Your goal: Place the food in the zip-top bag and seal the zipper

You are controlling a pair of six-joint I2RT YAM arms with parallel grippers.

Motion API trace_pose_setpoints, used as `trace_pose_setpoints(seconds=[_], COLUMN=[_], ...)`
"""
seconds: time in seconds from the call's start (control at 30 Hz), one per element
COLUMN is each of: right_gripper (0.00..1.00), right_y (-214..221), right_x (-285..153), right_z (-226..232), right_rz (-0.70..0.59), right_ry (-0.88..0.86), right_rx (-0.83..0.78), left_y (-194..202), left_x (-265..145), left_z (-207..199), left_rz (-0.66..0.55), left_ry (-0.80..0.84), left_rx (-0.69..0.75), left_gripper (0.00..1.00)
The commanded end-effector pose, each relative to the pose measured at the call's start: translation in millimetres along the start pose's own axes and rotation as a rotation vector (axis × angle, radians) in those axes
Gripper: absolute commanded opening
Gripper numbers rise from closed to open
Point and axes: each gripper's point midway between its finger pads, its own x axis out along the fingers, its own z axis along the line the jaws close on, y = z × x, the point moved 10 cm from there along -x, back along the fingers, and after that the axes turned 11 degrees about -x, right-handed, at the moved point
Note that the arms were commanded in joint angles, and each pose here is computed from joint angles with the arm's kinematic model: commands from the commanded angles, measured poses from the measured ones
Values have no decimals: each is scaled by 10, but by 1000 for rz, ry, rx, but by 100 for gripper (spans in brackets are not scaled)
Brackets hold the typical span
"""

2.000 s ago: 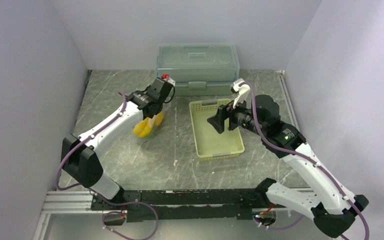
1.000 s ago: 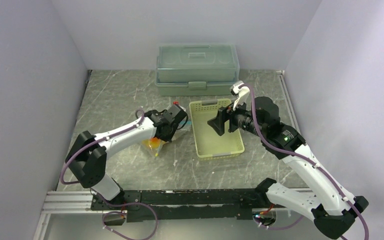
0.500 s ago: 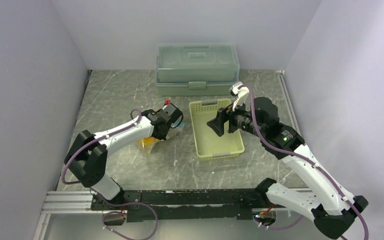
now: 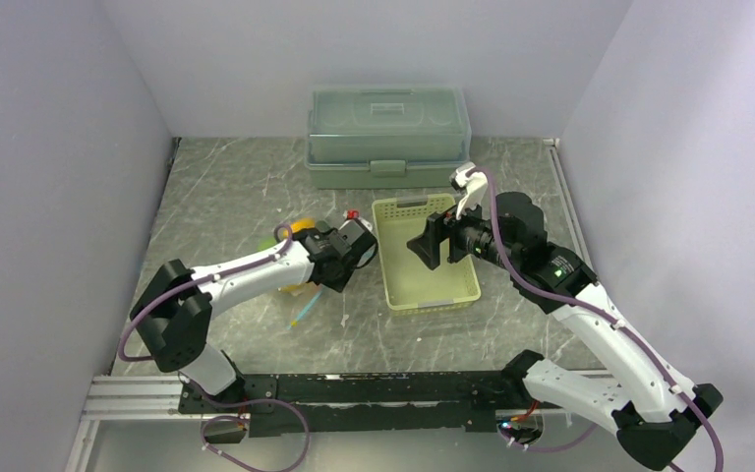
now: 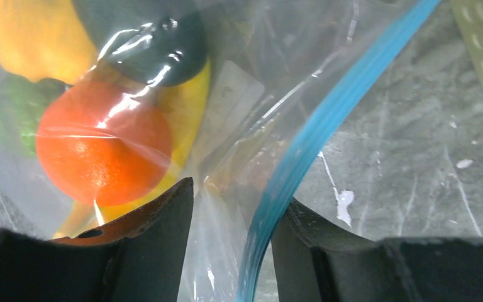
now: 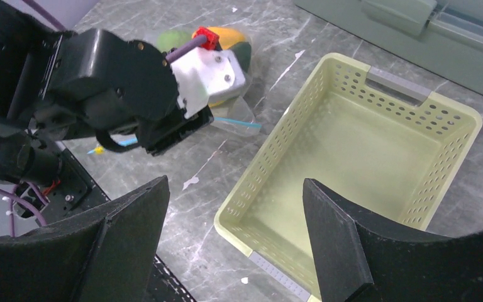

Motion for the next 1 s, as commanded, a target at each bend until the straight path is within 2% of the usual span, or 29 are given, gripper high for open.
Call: trace_pose_setpoints(seconds=[0.0,0.2,0.37,0.53,0.67,0.83,0.93,0.97], right_gripper=[82,83,84,85,86,86,99,100], right_y=[-82,-42,32,69,95,166,202,212], right_x=[5,-16,-24,-78,-89,-92,-100,-107], right_z=[-19,-54,-92,-163,-190,-190,-171,-167], right_rz=[-39,-40,-33,-63,-39,-28,-37,-41], right_ry=[14,71,133,240,273,285,268,265], right_rx=[-7,3,22,38,41,61,68,70], left_y=[5,136,238,212,143,47,7,-6], left_x=[-122,-216,-372,-704,-976,-1230,-1323,-1349], left_z=[-130,-247,-323,-339,-311,-186,-119,-97], left_rz=[-33,-23,-8,-74,-122,-188,-203,-208], left_ry=[22,59,187,343,459,480,457,446], left_rx=[3,17,-3,-34,-46,-54,-46,-45], left_gripper=[53,55,56,59,59,62,63,64])
